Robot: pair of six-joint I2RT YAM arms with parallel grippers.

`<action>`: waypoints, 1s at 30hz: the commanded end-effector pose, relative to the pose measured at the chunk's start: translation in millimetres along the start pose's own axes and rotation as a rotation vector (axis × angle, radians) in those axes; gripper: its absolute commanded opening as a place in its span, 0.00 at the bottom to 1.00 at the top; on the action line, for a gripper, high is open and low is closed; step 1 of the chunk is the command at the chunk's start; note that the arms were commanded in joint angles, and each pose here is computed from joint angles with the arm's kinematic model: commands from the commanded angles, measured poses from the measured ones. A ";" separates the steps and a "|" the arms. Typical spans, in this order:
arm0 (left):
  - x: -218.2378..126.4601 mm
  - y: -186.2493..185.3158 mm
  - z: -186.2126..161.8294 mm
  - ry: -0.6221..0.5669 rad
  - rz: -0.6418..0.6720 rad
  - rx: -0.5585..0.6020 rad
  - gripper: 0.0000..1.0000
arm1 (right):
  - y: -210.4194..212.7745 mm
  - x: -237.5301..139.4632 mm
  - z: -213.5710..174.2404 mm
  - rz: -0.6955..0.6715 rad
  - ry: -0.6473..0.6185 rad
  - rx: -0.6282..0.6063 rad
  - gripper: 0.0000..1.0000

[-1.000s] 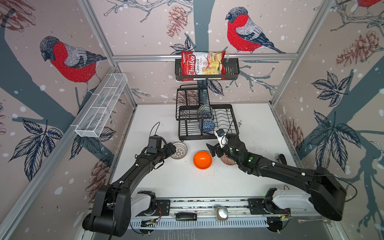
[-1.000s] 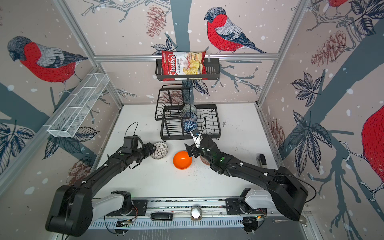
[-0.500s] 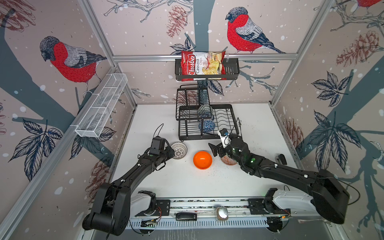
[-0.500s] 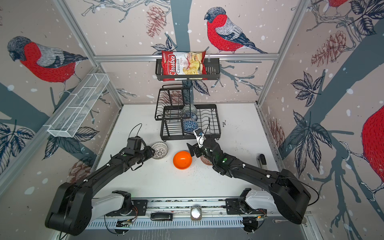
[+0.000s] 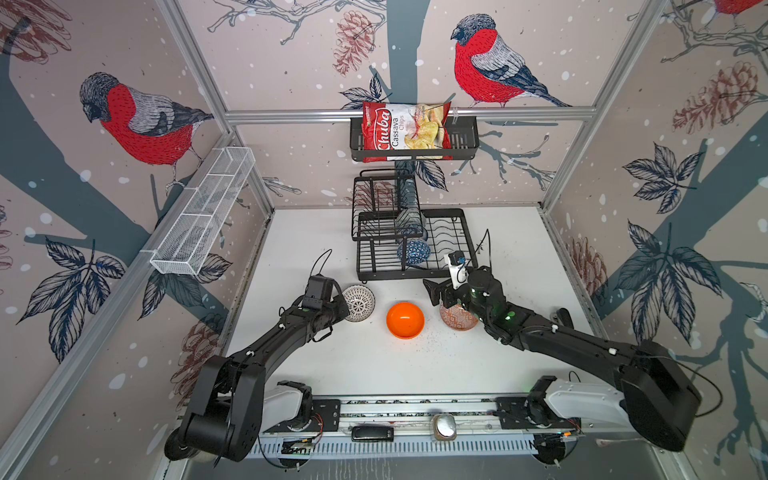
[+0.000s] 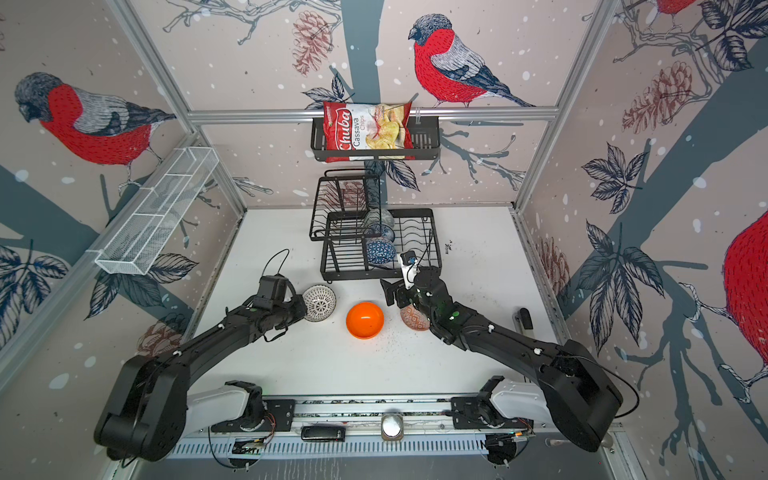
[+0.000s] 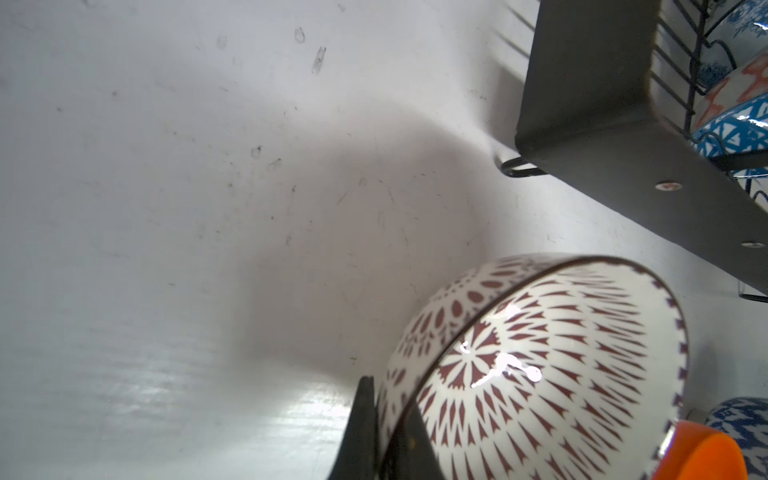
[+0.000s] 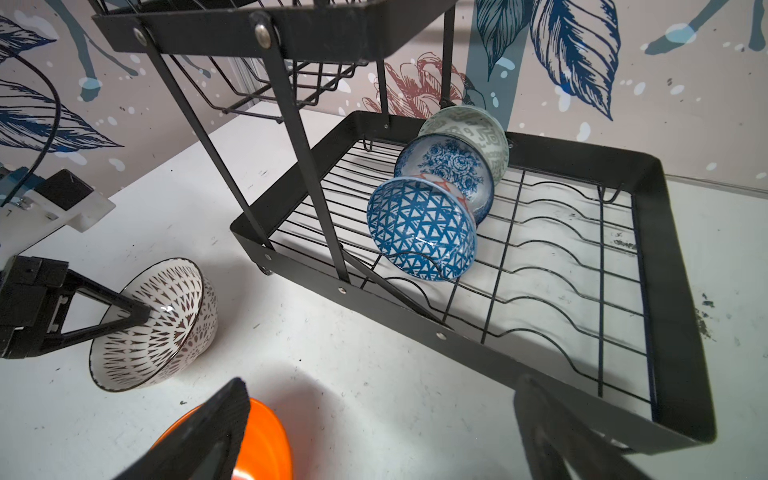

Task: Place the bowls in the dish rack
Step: 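Grasp the white mesh bowl's rim with the left gripper, then lift the white mesh bowl toward the rack while the right gripper rises to meet it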

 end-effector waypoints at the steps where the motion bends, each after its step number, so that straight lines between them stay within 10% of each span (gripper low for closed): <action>1: -5.5 -8.4 9.3 -0.050 -0.033 0.007 0.00 | 0.9 1.3 4.1 0.012 -0.011 0.012 1.00; 20: -66.8 -25.0 40.5 -0.317 -0.070 -0.023 0.00 | -17.4 -4.1 1.9 -0.069 -0.021 0.088 1.00; 30: -152.8 -67.9 89.6 -0.609 -0.133 -0.003 0.00 | -43.9 -1.1 32.8 -0.248 0.013 0.245 1.00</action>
Point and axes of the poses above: each gripper's point midway between its finger pads, its own x axis out along the fingers, its own y axis along the line the jaws close on, z = x × y, the point moved 6 cm from there along -x, back along the fingers, and after that the axes turned 11 degrees about -x, right-handed, at the moved point
